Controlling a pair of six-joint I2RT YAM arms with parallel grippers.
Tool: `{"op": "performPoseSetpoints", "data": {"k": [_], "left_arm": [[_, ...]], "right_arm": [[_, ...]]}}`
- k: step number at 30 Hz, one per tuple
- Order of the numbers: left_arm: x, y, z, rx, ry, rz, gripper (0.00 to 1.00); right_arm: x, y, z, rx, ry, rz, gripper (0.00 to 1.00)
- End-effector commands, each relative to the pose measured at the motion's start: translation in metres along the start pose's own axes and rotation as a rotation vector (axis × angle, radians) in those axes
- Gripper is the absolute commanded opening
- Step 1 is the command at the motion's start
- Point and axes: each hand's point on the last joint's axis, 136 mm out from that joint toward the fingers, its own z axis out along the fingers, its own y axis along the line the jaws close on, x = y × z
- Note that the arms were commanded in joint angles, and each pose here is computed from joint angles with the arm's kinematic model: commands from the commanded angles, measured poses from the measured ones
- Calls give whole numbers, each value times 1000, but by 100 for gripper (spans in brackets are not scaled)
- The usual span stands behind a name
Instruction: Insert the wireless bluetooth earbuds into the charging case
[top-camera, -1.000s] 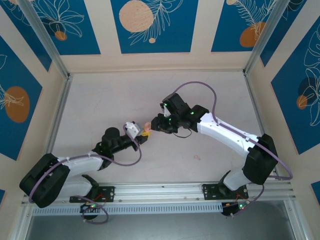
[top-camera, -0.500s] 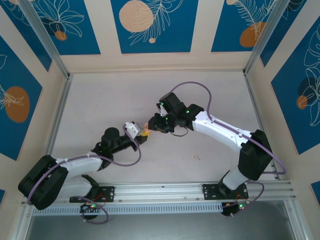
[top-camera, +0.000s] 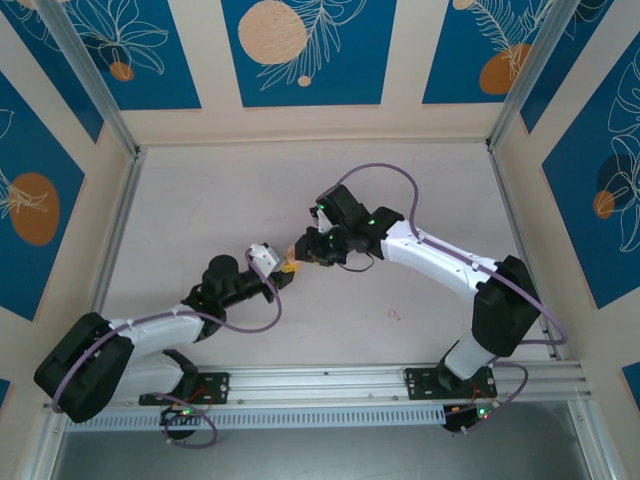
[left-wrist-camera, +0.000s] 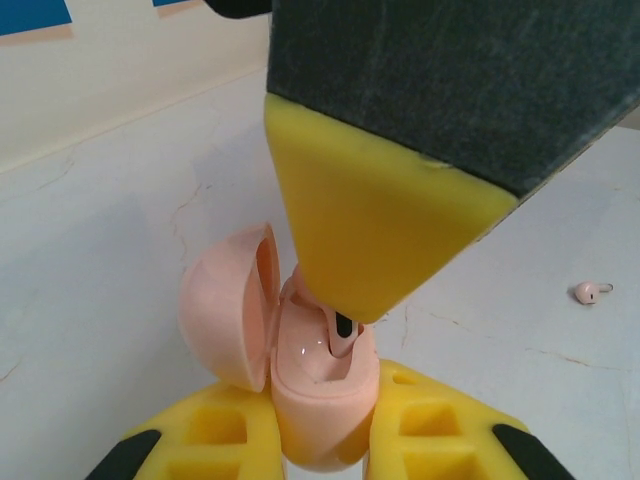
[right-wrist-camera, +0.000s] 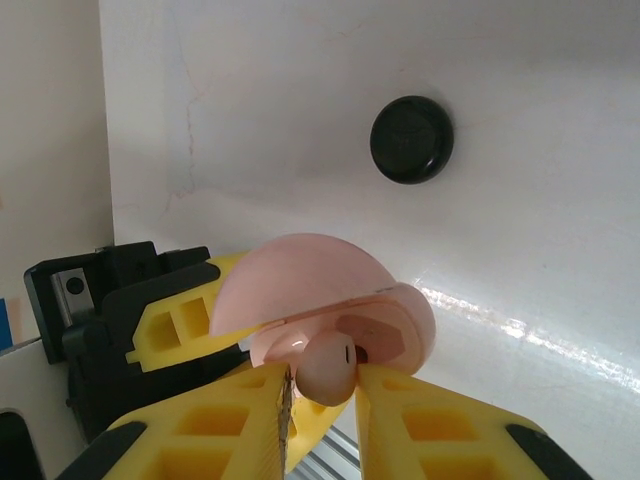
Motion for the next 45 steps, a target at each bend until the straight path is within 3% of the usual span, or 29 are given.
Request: {"op": "performPoseSetpoints", "data": {"k": [1, 14, 25, 33, 45], "left_arm": [[-11, -7, -1, 28, -31, 35, 14], [-10, -15, -3, 71, -20, 34, 14], [-16, -29, -2, 155, -43, 15, 14], [-22, -44, -1, 262, -54, -3, 14], [-27, -50, 0, 304, -60, -19, 15]], "right_arm": [[1, 14, -1, -32, 26, -58, 24], [10, 11, 0, -11, 93, -203, 21], [26, 10, -7, -49, 148, -486, 20], [40, 13, -11, -132, 195, -673, 20], [50, 20, -29, -266, 200, -779, 22]]}}
